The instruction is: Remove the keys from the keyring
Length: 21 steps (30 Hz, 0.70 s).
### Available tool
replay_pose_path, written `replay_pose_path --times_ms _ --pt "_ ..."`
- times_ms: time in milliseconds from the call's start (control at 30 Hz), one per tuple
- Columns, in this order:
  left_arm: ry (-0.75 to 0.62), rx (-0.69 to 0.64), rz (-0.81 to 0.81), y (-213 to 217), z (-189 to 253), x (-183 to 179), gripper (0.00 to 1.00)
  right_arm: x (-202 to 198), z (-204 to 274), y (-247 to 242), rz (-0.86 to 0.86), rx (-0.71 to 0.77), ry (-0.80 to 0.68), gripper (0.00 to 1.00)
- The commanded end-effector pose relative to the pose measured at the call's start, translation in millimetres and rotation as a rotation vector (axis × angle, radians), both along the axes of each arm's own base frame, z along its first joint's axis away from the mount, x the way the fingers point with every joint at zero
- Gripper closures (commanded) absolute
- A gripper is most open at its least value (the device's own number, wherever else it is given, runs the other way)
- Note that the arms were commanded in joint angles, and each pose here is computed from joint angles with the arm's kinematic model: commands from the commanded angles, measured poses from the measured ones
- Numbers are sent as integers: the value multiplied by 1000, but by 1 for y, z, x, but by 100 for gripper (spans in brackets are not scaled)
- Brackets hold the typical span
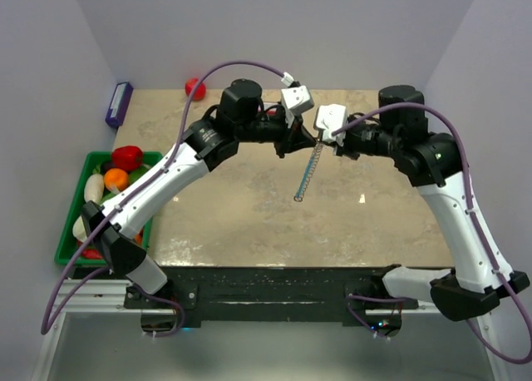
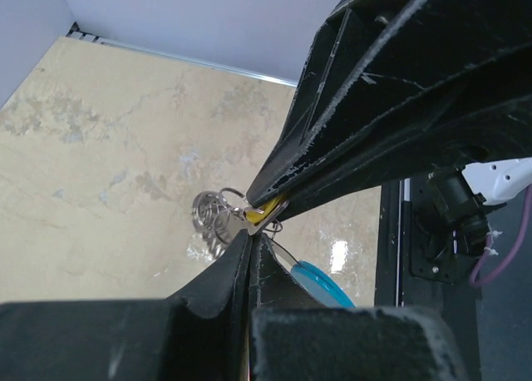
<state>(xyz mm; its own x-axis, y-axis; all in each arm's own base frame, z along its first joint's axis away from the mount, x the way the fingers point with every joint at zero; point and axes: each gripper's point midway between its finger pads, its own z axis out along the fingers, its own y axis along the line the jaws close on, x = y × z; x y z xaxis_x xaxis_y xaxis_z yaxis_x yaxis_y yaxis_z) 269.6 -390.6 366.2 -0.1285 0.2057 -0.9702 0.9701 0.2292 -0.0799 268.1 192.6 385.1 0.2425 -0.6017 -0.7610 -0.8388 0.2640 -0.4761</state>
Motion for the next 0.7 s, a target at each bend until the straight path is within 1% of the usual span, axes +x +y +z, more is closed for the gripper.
replay_pose_path --times_ms 0,67,167,200,300,333,367,433,500,667 --pt "-55 -36 -46 -8 17 -6 100 -10 23 4 108 -3 -188 98" --pt "-53 -43 -62 -8 19 -9 100 -7 20 2 110 -26 -225 98" --pt "-38 -69 -159 -12 23 -26 100 -6 18 0 121 -43 -273 99" --pt "-19 -82 -228 -13 23 -38 100 -6 16 1 130 -47 -273 99" --pt "10 -109 -339 -14 25 -58 100 -12 30 5 162 -21 -307 99" --pt "13 -116 -364 -14 26 -62 100 -15 34 6 179 -21 -328 98" --pt "16 -123 -391 -13 27 -67 100 -16 35 8 195 -18 -331 94" --pt "29 -140 -475 -10 28 -81 100 -17 38 9 208 -18 -347 90" --pt "32 -153 -536 -6 31 -94 100 -19 42 11 223 -2 -353 89" --pt "36 -168 -609 0 35 -107 100 -28 54 18 255 60 -348 91"
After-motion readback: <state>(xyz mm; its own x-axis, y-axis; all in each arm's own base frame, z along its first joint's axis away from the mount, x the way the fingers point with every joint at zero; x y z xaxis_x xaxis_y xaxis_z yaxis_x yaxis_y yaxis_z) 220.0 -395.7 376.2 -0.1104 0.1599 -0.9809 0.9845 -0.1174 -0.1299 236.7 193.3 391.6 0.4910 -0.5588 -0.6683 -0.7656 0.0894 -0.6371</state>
